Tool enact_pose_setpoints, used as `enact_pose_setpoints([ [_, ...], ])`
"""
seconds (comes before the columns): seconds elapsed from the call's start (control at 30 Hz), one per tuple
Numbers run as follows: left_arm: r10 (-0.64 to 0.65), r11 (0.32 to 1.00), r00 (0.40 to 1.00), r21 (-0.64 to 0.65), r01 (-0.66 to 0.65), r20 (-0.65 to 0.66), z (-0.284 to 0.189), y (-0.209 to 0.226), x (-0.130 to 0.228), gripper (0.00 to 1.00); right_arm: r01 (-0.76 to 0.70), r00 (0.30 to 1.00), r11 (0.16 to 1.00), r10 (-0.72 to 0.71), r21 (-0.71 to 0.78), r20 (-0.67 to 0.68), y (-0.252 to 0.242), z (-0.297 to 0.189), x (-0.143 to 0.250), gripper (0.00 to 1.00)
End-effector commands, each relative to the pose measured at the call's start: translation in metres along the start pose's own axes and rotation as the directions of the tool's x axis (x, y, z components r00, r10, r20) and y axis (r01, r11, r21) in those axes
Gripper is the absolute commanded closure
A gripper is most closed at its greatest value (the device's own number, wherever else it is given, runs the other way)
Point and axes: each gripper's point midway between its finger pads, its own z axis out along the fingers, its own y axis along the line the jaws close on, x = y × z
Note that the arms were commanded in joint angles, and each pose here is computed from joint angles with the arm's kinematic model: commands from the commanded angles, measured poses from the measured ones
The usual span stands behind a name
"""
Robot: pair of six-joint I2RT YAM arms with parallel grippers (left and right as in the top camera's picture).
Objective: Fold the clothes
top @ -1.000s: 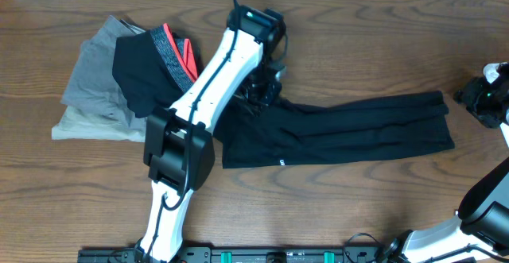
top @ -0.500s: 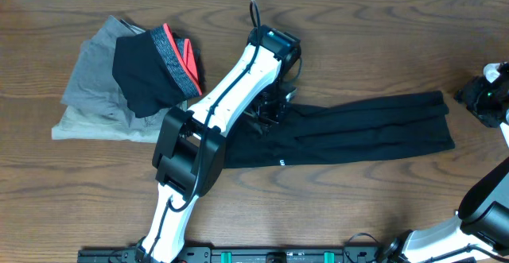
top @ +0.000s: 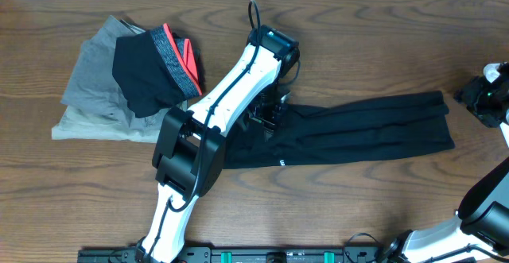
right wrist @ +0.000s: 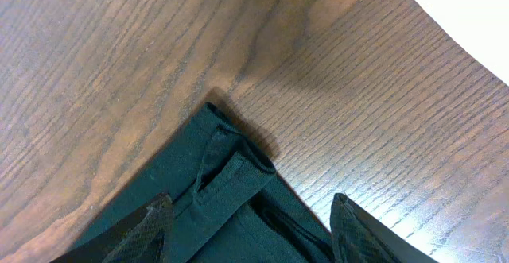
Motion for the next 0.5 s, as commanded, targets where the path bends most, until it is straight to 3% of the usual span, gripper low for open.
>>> enact_pose_setpoints([
  [0.0, -0.008, 0.997, 0.999, -0.08, 0.012, 0.05, -0.001, 0.02, -0.013, 0.37, -0.01, 1.0, 1.0, 0.01, -0.004, 0.016, 0.001, -0.004, -0.003, 0.36],
  [0.13, -0.012, 0.997, 0.983, -0.071, 0.026, 0.183, -0.004, 0.027, -0.046, 0.37, 0.064, 0.998, 0.998, -0.064, -0.009, 0.022, 0.002, -0.001, -0.005, 0.27],
  [0.2, -0.017, 0.997, 0.974, -0.066, 0.033, 0.228, -0.003, 0.03, -0.058, 0.46, 0.152, 0.988, 0.988, -0.152, -0.017, 0.013, 0.004, 0.004, -0.003, 0.25],
  [0.3, -0.041, 0.997, 0.966, -0.058, 0.057, 0.254, 0.002, 0.035, -0.066, 0.57, 0.236, 0.971, 0.971, -0.237, -0.038, -0.02, 0.003, 0.017, 0.004, 0.22],
  [0.47, -0.065, 0.995, 0.969, -0.052, 0.08, 0.239, 0.006, 0.042, -0.063, 0.62, 0.3, 0.946, 0.947, -0.311, -0.118, -0.093, 0.004, 0.046, 0.024, 0.22],
])
